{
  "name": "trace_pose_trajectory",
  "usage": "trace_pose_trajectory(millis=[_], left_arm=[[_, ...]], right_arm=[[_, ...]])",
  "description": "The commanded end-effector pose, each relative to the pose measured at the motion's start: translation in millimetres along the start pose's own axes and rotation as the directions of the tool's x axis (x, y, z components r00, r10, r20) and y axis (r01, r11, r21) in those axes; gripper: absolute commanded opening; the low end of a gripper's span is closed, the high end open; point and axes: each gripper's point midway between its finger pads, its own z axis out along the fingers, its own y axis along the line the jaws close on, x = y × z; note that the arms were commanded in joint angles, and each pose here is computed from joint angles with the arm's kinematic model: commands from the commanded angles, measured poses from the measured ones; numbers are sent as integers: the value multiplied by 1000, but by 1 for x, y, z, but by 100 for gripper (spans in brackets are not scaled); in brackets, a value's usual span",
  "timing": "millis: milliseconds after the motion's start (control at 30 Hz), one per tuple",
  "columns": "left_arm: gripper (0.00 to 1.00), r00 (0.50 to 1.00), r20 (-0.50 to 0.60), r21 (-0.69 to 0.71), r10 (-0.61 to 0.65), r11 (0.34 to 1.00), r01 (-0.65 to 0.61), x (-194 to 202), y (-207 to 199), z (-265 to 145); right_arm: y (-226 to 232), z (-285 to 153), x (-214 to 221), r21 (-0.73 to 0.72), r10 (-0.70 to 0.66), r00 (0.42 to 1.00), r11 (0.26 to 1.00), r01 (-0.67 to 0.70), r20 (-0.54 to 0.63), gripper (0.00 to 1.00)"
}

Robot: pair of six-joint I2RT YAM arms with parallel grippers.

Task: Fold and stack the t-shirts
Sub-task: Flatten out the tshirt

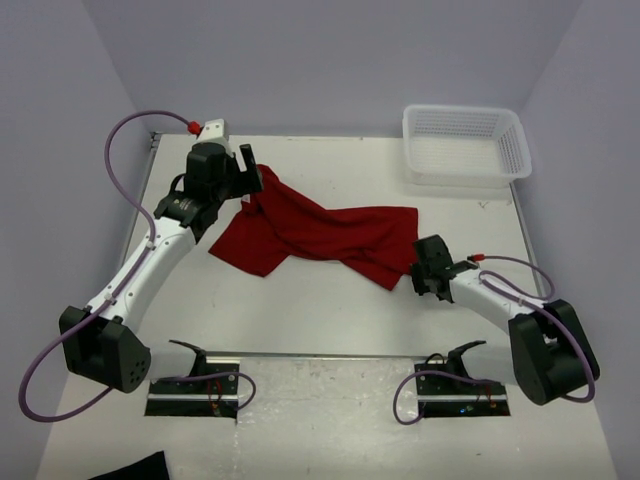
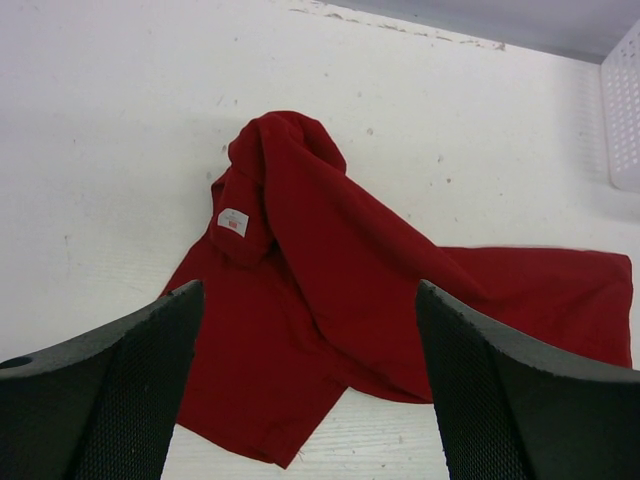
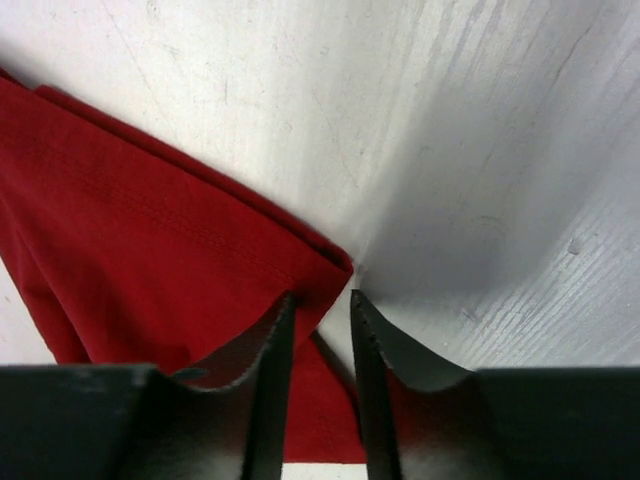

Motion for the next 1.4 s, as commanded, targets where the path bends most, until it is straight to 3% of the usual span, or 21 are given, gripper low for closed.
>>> trace_pose_trajectory(millis=[0,300,467,533,633,800,1000,1133,1267,1367], left_arm=[[87,998,66,42,2,999,-5,-20,-9,-11],[88,999,36,-1,11,1000,-11,-6,0,-1],[89,1000,24,-25,11,1000,-10,-1,4,2],[89,1000,25,-26,9,1000,-9,-1,5,1],[90,1000,23,-35,10,999,-9,0,6,2],[88,1000,-26,-84,6,996,-9,22,18,9],[86,991,-123,-117,-53,992,39,65,27,20],[86,992,-110,-89,-67,994,57,59,21,16],[86,996,-74,-85,-59,995,53,45,20,9],[86,996,-65,-89,-55,995,50,41,21,7]], right_arm=[[6,0,-13,7,43,997,999,-43,71,28],[8,0,-16,15,33,996,999,-35,87,12],[15,-2,-18,3,9,995,1000,-9,98,9],[23,-3,-18,-9,-24,995,1000,25,98,1],[42,-7,-15,-40,-137,986,989,141,90,0],[67,-10,-5,-86,-374,925,922,378,64,0],[73,-11,0,-116,-466,883,876,469,55,0],[88,-8,21,-155,-569,822,815,558,-31,0],[72,8,36,-98,-646,751,763,638,-138,0],[65,10,37,-83,-658,738,752,654,-150,0]])
